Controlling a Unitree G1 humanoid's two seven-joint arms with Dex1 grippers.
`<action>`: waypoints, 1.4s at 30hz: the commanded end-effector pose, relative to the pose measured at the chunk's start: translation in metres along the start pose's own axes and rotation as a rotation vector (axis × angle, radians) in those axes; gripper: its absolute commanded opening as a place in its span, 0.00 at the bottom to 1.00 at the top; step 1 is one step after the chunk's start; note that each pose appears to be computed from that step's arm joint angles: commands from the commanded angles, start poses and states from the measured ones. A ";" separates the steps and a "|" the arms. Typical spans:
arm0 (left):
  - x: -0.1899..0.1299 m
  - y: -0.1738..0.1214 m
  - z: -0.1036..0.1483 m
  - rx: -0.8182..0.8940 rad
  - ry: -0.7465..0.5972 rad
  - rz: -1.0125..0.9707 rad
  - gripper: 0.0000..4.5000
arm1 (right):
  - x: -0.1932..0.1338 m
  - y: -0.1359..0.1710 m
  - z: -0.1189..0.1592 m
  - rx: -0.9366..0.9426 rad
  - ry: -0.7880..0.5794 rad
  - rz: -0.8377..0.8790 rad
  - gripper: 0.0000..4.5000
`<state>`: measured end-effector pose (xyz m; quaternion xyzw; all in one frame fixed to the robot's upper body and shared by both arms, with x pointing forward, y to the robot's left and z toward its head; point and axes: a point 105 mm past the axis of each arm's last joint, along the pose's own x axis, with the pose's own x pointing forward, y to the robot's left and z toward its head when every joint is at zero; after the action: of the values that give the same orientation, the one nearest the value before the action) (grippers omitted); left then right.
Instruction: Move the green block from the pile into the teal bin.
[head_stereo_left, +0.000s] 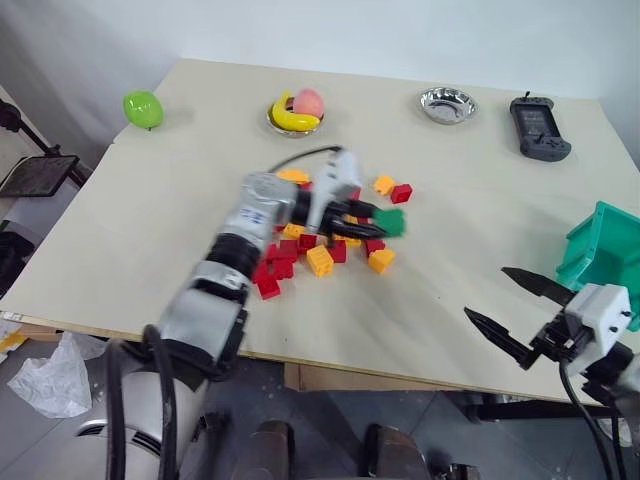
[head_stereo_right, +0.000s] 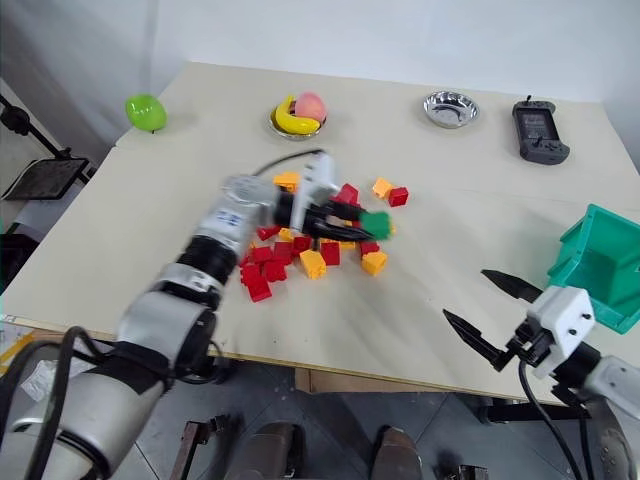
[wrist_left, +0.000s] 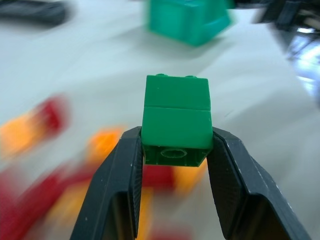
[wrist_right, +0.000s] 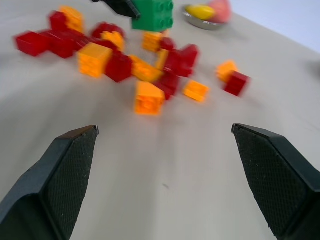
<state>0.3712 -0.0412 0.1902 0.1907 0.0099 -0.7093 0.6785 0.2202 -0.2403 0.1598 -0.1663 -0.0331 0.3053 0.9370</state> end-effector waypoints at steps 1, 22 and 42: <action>0.041 -0.010 -0.003 0.015 0.030 -0.005 0.33 | -0.017 0.002 0.007 -0.014 -0.003 -0.079 1.00; -0.090 -0.015 -0.011 0.159 -0.278 0.063 1.00 | 0.008 0.008 0.004 0.006 0.185 0.138 1.00; -0.186 -0.091 -0.060 0.008 -0.111 0.362 1.00 | 0.103 -0.031 -0.039 -0.027 0.483 0.255 0.79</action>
<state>0.3045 0.1676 0.1571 0.1538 -0.0445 -0.5792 0.7993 0.3223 -0.2134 0.1225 -0.2387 0.2250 0.3833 0.8634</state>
